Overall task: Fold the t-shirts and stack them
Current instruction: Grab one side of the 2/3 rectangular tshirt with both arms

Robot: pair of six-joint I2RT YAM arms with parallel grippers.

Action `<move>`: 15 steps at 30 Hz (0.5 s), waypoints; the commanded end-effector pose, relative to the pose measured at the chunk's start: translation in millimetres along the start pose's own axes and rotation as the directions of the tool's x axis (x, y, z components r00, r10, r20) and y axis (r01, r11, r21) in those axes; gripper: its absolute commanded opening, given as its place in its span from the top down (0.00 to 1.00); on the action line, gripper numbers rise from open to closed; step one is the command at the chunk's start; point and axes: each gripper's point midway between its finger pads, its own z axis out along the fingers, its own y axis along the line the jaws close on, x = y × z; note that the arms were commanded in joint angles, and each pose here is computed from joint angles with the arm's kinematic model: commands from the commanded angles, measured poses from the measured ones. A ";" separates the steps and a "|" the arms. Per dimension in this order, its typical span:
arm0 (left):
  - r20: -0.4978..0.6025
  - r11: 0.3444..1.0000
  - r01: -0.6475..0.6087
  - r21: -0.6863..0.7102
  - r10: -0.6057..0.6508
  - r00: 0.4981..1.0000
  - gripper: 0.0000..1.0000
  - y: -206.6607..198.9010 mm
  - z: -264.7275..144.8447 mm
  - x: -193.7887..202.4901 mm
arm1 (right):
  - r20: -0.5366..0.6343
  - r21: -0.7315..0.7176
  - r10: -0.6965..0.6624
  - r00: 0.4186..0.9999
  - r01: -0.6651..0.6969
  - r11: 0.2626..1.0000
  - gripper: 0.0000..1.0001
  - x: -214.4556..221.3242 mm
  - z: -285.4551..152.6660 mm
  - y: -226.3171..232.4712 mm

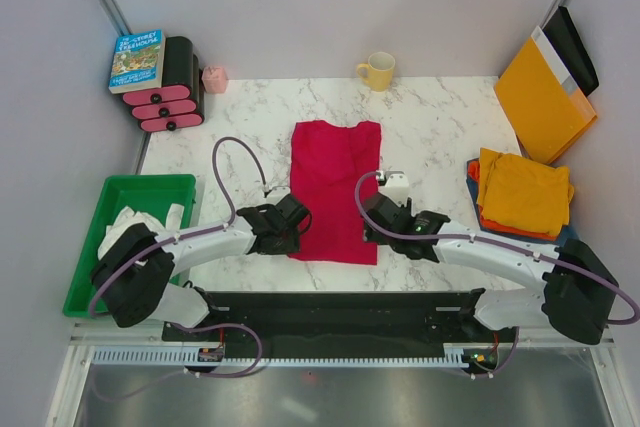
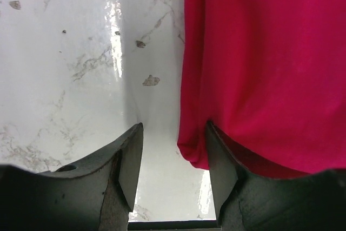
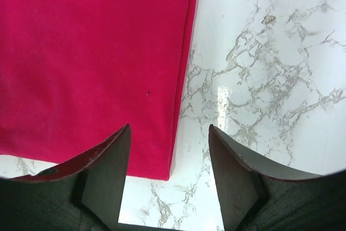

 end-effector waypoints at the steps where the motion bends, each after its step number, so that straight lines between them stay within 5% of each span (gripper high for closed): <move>1: -0.015 0.999 -0.010 0.040 0.010 1.000 0.45 -11.7 4.3 -0.3 | 0.027 0.009 0.041 0.999 -0.042 0.999 0.34 -3.3 -7.9 -4.3; 6: -0.022 0.999 0.018 0.047 -0.017 1.000 0.49 -7.7 3.4 6.5 | 0.014 0.007 0.041 0.999 -0.041 0.999 0.34 3.8 -8.4 -5.4; 11: -0.046 0.999 0.015 0.037 -0.013 0.999 0.67 -2.8 5.8 15.0 | -0.007 0.007 0.039 0.999 -0.039 0.999 0.34 12.5 -5.5 -5.2; 15: -0.076 0.999 0.025 0.035 -0.022 0.997 0.72 0.6 8.0 25.1 | -0.062 0.018 0.066 0.996 -0.065 0.998 0.34 36.7 2.2 -11.3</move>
